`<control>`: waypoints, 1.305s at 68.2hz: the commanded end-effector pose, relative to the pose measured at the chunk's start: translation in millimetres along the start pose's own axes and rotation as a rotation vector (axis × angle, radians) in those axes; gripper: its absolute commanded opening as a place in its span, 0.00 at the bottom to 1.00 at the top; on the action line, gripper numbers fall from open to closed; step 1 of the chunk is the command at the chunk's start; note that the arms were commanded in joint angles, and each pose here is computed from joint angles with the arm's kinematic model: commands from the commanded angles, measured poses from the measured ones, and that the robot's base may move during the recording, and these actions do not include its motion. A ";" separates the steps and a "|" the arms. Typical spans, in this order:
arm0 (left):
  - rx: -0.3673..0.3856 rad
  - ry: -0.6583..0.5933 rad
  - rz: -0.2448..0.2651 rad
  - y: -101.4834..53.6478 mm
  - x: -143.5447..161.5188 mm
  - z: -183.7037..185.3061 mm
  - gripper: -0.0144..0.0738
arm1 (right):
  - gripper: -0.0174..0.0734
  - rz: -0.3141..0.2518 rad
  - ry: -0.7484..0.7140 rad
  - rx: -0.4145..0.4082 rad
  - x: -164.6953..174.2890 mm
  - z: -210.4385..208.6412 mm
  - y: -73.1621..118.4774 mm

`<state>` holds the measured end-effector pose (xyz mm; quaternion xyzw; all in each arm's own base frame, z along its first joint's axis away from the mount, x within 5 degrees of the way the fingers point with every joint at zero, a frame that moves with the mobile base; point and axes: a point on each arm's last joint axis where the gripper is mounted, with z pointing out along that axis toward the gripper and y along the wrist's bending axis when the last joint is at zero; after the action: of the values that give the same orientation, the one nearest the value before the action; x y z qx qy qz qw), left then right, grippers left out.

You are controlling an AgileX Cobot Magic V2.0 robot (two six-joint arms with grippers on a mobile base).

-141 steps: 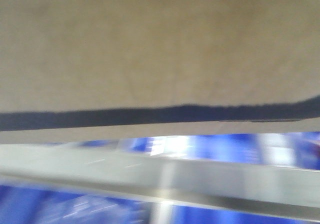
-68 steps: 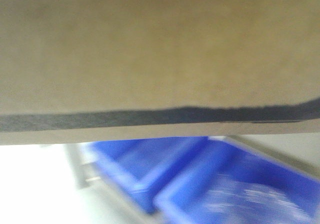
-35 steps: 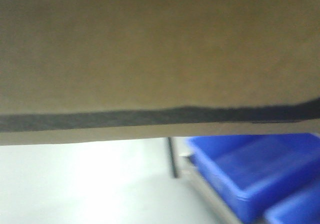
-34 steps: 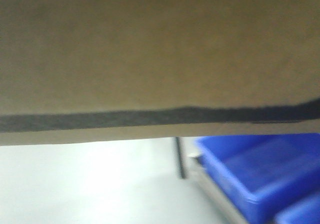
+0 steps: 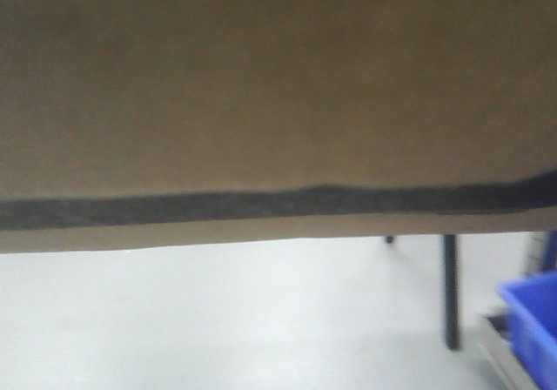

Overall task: Grab box from left shelf to table start
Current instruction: 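Hold the box with both grippers while the base turns away, then carry the held box across the floor toward the white table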

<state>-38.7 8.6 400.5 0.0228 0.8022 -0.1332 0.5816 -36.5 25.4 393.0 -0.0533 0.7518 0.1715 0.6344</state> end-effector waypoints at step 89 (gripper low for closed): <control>0.021 -0.213 -0.011 -2.0 -23.5 -8.5 0.06 | 0.26 -0.059 -0.167 0.081 -21.5 -2.3 -5.1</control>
<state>-38.7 8.6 400.5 0.0228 0.8022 -0.1332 0.5816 -36.5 25.4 393.0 -0.0533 0.7518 0.1715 0.6344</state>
